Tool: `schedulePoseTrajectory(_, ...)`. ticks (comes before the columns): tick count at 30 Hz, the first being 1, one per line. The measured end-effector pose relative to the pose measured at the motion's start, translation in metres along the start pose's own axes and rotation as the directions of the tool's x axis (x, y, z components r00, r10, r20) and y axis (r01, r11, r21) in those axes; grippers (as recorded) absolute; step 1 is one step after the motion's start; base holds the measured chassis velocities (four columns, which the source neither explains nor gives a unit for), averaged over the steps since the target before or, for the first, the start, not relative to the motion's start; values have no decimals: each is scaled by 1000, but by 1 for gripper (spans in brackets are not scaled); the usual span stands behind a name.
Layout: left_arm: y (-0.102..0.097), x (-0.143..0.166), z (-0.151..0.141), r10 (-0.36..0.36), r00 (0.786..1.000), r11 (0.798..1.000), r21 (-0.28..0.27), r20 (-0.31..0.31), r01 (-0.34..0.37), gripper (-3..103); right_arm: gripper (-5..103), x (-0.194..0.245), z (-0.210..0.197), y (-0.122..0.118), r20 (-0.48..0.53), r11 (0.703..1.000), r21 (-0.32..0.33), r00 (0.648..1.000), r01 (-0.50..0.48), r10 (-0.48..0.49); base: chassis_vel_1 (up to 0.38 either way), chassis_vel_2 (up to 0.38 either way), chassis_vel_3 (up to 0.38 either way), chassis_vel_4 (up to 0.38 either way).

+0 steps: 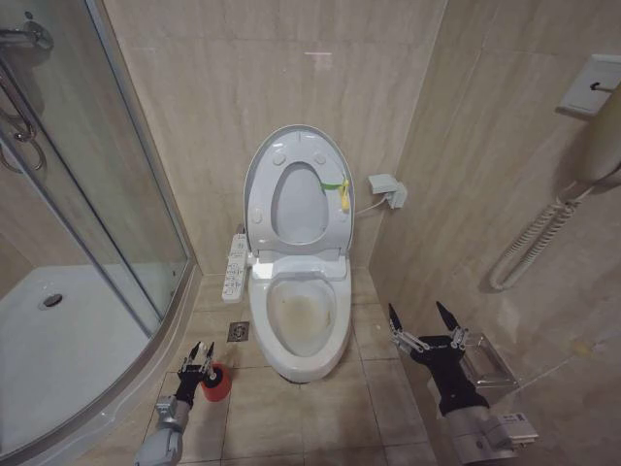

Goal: Open the toilet lid, clean the toilet bowl with a toilet brush, close the toilet lid, and flush.

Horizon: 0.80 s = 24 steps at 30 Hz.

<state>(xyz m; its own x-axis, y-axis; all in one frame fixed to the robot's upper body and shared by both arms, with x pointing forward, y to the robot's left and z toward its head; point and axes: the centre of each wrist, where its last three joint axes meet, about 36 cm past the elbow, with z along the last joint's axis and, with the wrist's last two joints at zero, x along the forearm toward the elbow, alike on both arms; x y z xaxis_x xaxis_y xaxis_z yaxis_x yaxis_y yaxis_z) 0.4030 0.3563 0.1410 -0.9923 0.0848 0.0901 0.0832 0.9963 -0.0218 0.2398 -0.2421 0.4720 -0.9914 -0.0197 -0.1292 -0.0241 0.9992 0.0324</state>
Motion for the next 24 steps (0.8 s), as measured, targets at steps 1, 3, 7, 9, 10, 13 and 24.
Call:
schedulePoseTrajectory(1,0,0,0,0,1000,1000,0,0,0,49,100,0,0,0,0,1000,0,1000,0,0,0,0,0,0)
schedulePoseTrajectory(3,1,1,2,-4,1000,1000,2,3,4,49,100,0,0,0,0,1000,0,1000,0,0,0,0,0,0)
schedulePoseTrajectory(7,1,3,3,-3,1000,1000,5,9,3,22,100,0,0,0,0,1000,0,1000,0,0,0,0,0,0)
schedulePoseTrajectory(9,1,5,4,0,1000,1000,-1,10,0,22,100,0,0,0,0,1000,0,1000,0,0,0,0,0,0)
schedulePoseTrajectory(10,1,5,4,0,1000,1000,-1,10,0,22,100,0,0,0,0,1000,0,1000,0,0,0,0,0,0)
schedulePoseTrajectory(13,1,9,7,11,1000,1000,-9,16,-11,21,100,0,0,0,0,1000,0,1000,0,0,0,0,0,0)
schedulePoseTrajectory(24,-3,14,12,0,1000,1000,3,14,0,21,100,0,0,0,0,1000,0,1000,0,0,0,0,0,0)
